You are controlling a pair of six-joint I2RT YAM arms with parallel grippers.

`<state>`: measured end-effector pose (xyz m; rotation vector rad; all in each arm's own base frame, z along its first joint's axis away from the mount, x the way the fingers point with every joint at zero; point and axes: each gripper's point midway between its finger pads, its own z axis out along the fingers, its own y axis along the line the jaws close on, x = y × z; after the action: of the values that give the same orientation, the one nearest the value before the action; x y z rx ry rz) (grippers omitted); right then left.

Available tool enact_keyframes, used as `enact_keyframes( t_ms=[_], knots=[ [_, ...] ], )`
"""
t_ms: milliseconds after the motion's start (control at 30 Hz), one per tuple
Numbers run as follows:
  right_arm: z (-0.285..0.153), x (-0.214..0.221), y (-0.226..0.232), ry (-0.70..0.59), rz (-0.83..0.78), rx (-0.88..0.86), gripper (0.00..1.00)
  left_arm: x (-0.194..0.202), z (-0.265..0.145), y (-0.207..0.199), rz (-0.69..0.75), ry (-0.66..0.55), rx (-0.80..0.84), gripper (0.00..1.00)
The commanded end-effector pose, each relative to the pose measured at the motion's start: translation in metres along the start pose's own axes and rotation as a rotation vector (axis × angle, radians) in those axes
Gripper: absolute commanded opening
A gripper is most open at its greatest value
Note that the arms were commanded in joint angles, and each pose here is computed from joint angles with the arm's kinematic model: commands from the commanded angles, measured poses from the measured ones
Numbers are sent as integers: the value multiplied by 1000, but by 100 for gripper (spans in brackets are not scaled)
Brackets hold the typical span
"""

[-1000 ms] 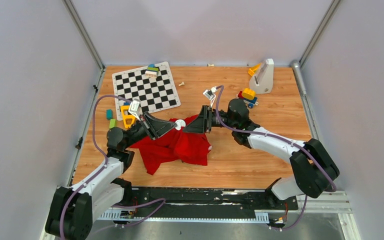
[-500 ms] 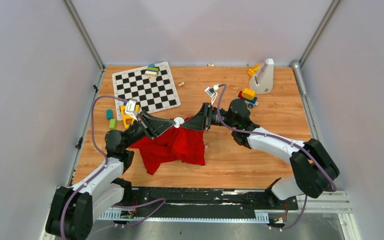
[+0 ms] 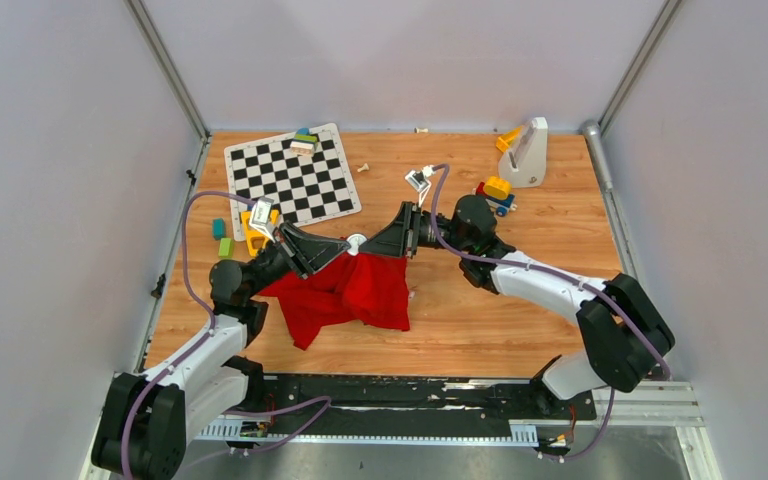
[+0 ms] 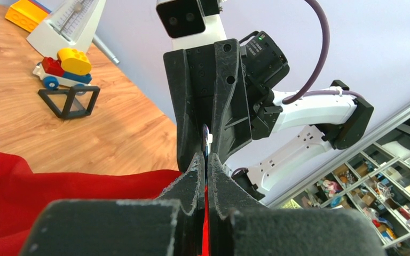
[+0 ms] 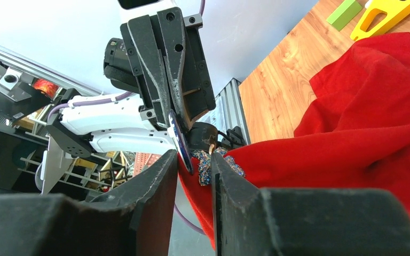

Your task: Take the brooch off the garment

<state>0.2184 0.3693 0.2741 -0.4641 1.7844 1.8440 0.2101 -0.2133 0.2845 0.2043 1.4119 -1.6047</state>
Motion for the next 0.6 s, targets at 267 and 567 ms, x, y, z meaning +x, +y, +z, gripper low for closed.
enact_keyframes(
  t_ms=[267,567],
  knots=[
    [12,-12,0,-9,14,23,21,-1,0,-17,74,18,76,0],
    [16,-8,-4,44,50,47,13,6,2,-22,98,74,102,0]
  ],
)
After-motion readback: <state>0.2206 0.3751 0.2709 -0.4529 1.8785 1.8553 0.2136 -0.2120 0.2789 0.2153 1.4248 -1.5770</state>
